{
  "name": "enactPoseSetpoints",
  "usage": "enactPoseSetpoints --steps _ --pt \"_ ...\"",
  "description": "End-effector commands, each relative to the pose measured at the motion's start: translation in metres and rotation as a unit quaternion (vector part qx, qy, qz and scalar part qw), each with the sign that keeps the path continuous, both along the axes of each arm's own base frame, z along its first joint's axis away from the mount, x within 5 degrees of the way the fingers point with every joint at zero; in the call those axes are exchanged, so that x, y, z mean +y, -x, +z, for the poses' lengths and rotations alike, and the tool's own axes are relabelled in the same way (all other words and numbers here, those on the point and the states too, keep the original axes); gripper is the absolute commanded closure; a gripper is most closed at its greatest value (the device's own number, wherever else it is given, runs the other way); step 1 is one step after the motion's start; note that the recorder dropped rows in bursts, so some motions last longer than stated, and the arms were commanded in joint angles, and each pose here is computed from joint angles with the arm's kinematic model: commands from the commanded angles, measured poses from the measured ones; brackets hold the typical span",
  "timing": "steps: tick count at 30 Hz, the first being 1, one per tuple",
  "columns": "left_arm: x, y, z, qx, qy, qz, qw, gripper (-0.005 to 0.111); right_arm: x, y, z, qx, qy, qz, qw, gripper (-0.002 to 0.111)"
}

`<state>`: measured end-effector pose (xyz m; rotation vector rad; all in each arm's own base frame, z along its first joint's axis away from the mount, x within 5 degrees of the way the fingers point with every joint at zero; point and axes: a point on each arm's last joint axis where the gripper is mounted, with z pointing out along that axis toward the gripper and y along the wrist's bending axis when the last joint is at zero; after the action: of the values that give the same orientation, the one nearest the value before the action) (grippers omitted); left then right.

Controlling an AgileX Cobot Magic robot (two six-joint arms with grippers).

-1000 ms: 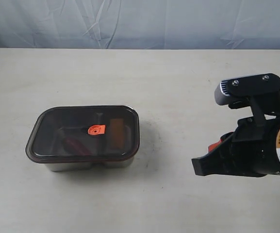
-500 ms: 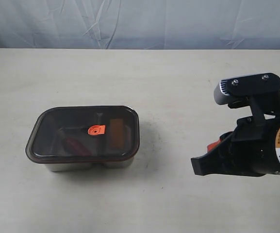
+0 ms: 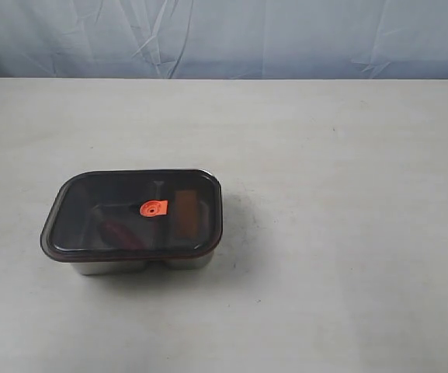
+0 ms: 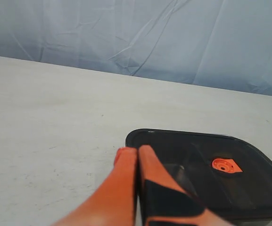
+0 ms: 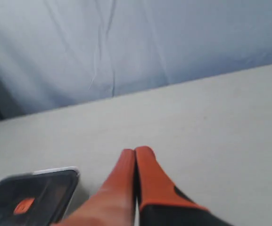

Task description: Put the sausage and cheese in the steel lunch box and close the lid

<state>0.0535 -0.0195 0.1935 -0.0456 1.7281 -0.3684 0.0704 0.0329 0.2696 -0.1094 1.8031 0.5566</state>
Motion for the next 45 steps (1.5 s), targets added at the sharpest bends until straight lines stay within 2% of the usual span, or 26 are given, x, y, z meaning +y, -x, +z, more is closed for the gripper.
enactPoseSetpoints --steps 1,7,9,12,37,39,45 --pt "0.0 0.0 -0.001 -0.001 -0.003 0.0 1.0 0.107 -0.017 0.014 -0.025 -0.079 -0.039 -0.072 0.994 0.109" --pt "0.0 0.0 -0.001 -0.001 -0.004 0.001 1.0 0.107 -0.022 0.016 -0.066 -0.058 -0.061 -0.126 0.989 0.109" --pt "0.0 0.0 -0.002 0.0 -0.009 0.0 1.0 0.107 -0.023 0.015 -0.069 -0.053 -0.074 -0.133 0.987 0.109" --pt "0.0 0.0 -0.002 0.0 -0.009 0.0 1.0 0.107 -0.024 0.016 -0.078 -0.007 -0.059 -0.142 0.988 0.109" --pt "0.0 0.0 -0.002 0.0 -0.009 0.0 1.0 0.107 -0.024 0.016 -0.08 0.004 -0.063 -0.143 0.988 0.109" --pt "0.001 0.0 -0.002 0.0 -0.019 0.001 1.0 0.107 -0.024 0.016 -0.08 0.004 -0.063 -0.143 0.988 0.109" --pt "0.005 0.0 -0.003 -0.008 -0.091 0.014 0.996 0.107 -0.024 0.016 -0.08 0.004 -0.063 -0.143 0.988 0.109"
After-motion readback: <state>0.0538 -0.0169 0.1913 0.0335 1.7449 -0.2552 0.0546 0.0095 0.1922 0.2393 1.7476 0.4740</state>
